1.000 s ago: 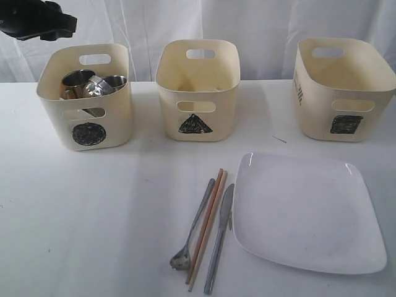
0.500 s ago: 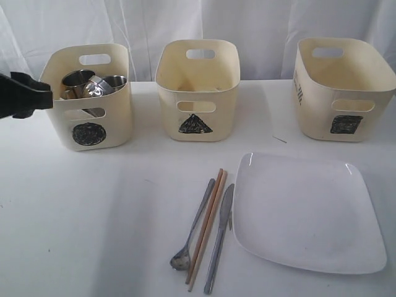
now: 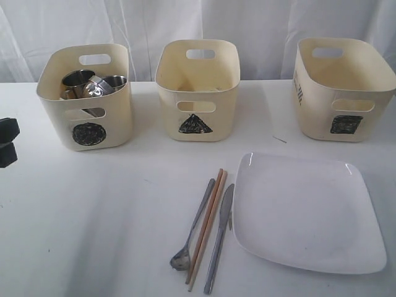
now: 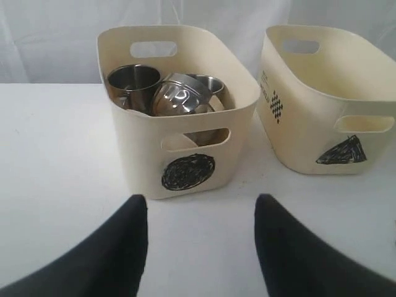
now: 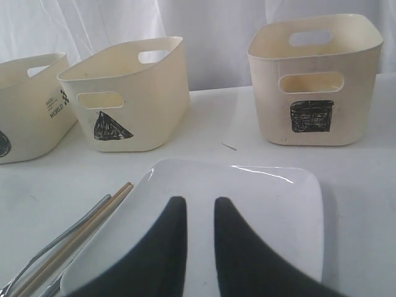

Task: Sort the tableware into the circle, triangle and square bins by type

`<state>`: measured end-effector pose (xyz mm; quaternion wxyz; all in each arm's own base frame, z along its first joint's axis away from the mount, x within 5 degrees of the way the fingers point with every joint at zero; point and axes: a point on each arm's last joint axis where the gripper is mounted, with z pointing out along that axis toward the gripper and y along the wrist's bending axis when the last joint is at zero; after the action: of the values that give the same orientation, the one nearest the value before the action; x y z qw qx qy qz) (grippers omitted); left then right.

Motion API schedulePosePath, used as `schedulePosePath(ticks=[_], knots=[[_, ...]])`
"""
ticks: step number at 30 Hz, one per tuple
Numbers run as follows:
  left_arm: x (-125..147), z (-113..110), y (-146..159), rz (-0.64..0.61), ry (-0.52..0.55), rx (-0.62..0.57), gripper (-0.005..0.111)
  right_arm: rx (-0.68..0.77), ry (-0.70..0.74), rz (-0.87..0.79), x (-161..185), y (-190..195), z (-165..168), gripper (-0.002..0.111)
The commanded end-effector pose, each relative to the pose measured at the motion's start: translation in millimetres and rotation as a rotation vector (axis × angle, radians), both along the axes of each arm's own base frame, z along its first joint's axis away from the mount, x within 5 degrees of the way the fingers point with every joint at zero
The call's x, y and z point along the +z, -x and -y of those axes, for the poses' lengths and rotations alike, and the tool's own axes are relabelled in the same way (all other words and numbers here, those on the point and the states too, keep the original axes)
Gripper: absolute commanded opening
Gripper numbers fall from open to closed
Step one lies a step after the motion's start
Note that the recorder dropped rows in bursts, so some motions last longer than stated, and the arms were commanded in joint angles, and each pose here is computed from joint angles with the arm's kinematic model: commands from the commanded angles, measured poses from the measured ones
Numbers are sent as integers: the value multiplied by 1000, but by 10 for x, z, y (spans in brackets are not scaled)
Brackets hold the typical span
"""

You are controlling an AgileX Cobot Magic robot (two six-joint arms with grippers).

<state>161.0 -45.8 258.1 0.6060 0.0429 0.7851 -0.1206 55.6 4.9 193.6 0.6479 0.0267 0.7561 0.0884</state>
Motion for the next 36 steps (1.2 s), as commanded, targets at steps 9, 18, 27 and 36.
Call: schedulePosePath(ticks=[9, 18, 27, 36], knots=[[-68, 17, 71, -42, -64, -50, 56, -3, 1, 4, -12, 2, 2, 16], [-164, -13, 118, 115, -150, -58, 56, -3, 1, 4, -12, 2, 2, 16], [-413, -75, 371, 19, -183, -88, 56, -3, 1, 4, -12, 2, 2, 16], [-434, -152, 656, 133, -218, -110, 56, -3, 1, 4, -12, 2, 2, 16]])
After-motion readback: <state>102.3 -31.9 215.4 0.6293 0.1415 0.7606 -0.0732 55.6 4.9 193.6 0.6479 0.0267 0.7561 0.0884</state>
